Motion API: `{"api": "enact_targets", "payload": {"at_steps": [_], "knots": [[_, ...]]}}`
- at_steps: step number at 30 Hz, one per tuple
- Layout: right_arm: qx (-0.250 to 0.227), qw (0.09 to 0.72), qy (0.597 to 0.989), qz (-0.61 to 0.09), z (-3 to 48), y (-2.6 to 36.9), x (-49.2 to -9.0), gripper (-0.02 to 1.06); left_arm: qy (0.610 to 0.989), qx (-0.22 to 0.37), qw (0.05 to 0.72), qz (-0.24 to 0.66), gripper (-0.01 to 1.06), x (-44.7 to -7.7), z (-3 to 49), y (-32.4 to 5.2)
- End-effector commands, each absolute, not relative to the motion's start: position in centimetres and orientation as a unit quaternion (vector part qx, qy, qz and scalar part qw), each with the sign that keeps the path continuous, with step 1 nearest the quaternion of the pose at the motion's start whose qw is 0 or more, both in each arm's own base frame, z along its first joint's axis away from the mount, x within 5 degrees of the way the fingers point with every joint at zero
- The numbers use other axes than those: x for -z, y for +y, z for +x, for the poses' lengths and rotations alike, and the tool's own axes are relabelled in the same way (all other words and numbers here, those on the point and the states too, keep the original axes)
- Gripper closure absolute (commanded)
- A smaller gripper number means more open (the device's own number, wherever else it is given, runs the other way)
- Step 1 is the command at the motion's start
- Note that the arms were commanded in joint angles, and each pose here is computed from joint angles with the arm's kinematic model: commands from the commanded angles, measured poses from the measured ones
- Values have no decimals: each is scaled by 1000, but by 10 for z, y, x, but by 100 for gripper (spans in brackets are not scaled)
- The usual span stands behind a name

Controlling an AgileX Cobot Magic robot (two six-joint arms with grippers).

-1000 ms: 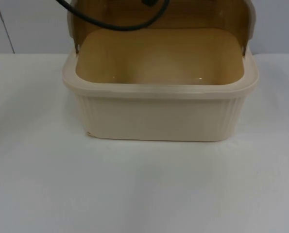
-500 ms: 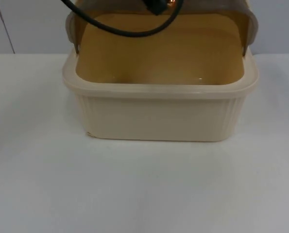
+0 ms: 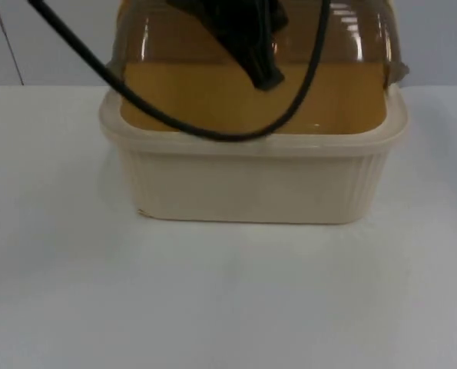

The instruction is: Open the box lid with the left hand, place the block into the box with the right hand, then close the box lid with the left hand.

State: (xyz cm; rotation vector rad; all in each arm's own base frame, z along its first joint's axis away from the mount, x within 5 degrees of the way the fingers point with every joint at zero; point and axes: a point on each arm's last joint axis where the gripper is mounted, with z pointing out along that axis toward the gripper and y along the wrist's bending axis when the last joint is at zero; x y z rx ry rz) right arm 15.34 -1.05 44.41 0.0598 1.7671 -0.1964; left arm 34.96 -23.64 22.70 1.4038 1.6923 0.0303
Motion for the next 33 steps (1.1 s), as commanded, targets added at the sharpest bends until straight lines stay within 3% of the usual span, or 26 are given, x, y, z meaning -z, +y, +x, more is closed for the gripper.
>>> {"api": "enact_targets", "payload": {"at_steps": [1, 7, 11, 21, 27, 33], "knots": [[85, 630, 771, 33, 152, -12, -444, -1, 709, 8, 393, 586, 105, -192, 342, -234], [83, 631, 771, 35, 152, -12, -444, -1, 729, 22, 377, 571, 105, -180, 332, -230], [83, 631, 771, 35, 152, -12, -444, -1, 722, 27, 387, 572, 105, -193, 325, -231], [78, 631, 771, 41, 152, -12, -444, -1, 712, 89, 472, 512, 105, -284, 294, -222], [78, 631, 771, 41, 152, -12, -444, -1, 715, 91, 542, 433, 105, -332, 288, -194], [71, 631, 772, 44, 152, -11, -444, -1, 763, 128, 573, 270, 105, -356, 302, -142]]}}
